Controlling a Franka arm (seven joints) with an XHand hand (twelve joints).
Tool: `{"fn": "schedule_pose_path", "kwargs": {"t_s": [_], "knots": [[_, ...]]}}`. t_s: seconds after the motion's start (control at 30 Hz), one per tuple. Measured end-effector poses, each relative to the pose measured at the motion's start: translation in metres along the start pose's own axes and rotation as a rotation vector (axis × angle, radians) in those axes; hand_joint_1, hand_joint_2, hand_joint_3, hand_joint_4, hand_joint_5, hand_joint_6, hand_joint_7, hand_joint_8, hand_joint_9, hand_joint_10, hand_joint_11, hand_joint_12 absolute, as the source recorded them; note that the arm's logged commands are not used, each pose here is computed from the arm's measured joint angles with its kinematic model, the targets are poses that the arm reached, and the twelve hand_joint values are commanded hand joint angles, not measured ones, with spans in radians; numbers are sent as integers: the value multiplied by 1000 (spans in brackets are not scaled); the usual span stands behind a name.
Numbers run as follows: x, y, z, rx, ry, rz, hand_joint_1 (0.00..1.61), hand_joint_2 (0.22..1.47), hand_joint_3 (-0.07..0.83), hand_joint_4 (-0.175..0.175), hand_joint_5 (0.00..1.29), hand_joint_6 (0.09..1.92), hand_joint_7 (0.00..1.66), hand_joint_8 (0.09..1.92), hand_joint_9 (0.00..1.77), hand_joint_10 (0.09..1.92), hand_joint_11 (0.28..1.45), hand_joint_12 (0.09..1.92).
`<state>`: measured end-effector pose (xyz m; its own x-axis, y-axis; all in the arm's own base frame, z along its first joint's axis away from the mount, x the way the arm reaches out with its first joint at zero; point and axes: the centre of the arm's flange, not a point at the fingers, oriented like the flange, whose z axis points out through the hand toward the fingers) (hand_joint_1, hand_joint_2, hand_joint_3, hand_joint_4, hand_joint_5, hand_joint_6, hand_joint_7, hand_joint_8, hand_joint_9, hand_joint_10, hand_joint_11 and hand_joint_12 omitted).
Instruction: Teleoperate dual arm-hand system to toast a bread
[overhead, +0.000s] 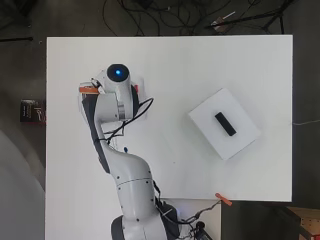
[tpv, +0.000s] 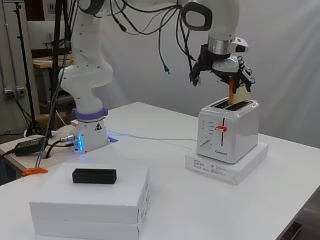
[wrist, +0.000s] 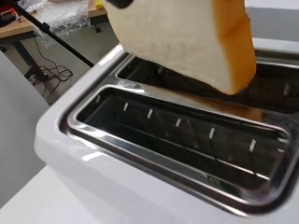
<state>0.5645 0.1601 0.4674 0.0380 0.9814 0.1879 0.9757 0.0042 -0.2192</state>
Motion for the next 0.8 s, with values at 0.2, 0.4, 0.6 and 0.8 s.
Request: {"fn": "schedule_pose_path", "kwargs": {"t_s": [0.2, 0.4, 0.6, 0.8], "knots": [[-26, 6, 4, 4, 7, 57, 1229, 1180, 0, -175, 663, 1328, 1068, 941, 1421, 87, 724, 380], [-19, 13, 16, 75, 21, 39, 61, 1065, -6, -131, 49, 87, 176, 87, 366, 87, 402, 87], [-51, 18, 11, 49, -15, 83, 12, 1112, 2, -126, 153, 87, 219, 87, 357, 87, 395, 87], [-125, 16, 16, -14, -71, 309, 30, 1133, 5, -102, 219, 87, 246, 87, 309, 87, 374, 87]]}}
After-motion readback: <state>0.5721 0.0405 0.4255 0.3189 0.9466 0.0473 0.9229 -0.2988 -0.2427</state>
